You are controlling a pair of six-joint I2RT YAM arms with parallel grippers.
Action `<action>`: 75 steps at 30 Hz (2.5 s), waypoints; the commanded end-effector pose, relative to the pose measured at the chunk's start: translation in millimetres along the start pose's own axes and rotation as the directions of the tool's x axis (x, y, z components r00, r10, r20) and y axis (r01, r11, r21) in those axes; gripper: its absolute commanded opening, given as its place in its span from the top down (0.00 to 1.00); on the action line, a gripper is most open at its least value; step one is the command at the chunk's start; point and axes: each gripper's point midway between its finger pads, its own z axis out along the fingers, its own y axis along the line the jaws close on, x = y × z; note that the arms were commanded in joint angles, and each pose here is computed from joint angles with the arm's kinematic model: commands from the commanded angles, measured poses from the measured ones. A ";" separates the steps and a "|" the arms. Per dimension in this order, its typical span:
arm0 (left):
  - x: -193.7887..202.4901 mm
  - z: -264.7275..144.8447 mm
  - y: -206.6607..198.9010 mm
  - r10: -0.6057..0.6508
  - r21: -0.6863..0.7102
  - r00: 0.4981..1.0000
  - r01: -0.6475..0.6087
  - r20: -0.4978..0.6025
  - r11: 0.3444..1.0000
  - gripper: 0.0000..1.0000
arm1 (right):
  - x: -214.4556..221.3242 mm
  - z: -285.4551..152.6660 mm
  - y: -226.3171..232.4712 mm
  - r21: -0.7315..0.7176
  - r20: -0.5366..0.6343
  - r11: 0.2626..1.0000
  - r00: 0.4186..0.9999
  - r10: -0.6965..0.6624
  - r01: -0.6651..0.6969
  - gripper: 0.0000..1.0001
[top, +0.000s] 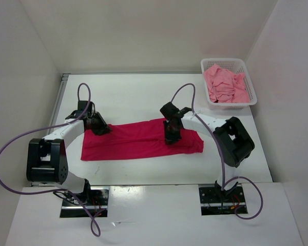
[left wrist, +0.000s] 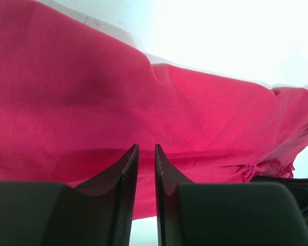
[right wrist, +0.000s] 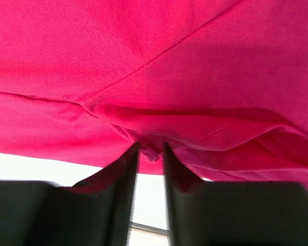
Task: Fold and stack the t-shirts
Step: Fold the other side of the tshirt into a rectangle
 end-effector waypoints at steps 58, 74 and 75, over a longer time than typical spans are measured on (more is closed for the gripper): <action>54.5 32.5 -83.1 0.307 0.139 0.943 -0.289 -0.130 0.947 0.70 | 21.4 -12.1 -60.5 -0.084 -0.090 0.955 0.957 0.275 -0.283 0.96; 22.5 30.4 -7.2 0.057 0.004 0.992 -0.057 -0.114 0.998 0.66 | -12.6 -48.3 -52.0 -0.094 0.017 0.953 0.957 0.290 -0.287 0.78; 13.8 22.1 -13.6 0.068 0.011 0.995 -0.067 -0.075 0.998 0.66 | -33.2 -60.1 -48.0 -0.125 0.065 0.955 0.958 0.278 -0.269 0.74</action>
